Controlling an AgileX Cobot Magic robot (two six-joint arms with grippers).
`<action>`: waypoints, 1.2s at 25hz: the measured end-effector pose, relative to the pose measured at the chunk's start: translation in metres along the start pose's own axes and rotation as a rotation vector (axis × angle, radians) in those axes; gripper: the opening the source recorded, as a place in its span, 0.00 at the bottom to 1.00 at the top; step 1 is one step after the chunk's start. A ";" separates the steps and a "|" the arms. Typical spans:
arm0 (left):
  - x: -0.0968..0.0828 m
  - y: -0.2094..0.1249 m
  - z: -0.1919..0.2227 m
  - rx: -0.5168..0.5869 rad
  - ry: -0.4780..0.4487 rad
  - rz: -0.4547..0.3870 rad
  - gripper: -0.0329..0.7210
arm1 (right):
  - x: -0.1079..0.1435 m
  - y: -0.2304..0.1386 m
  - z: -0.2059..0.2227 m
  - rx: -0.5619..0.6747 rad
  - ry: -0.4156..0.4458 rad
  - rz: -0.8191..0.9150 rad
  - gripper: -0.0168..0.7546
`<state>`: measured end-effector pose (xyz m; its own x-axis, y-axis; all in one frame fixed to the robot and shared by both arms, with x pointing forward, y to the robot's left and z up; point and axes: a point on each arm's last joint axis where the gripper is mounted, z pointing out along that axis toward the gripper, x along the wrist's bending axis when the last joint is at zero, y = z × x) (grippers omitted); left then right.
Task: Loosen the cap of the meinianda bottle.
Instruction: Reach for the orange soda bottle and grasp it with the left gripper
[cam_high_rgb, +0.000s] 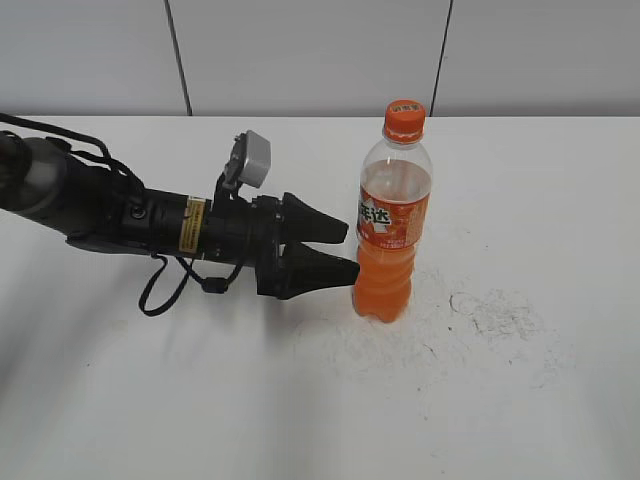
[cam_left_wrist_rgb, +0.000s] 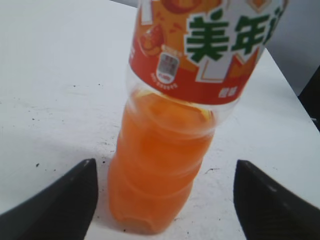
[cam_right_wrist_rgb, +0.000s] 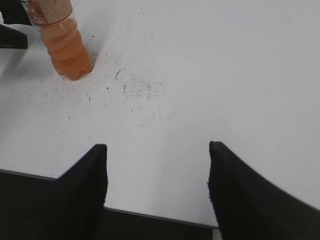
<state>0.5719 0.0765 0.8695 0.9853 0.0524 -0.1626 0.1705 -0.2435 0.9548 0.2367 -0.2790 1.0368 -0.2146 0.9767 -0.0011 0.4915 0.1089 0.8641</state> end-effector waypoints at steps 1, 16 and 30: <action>0.002 0.000 0.001 -0.014 -0.006 0.000 0.93 | 0.000 0.000 0.000 0.000 0.000 0.000 0.63; 0.012 -0.012 0.040 -0.037 -0.105 0.027 0.92 | 0.000 0.000 0.000 0.000 0.000 0.000 0.63; 0.014 -0.020 0.067 -0.032 -0.125 0.044 0.91 | 0.000 0.000 0.000 0.000 0.000 0.000 0.63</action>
<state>0.5831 0.0170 0.8314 0.9858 -0.0793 -0.1480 0.1284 -0.2117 0.9689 0.2367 -0.2790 1.0368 -0.2146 0.9767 -0.0011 0.4915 0.1089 0.8641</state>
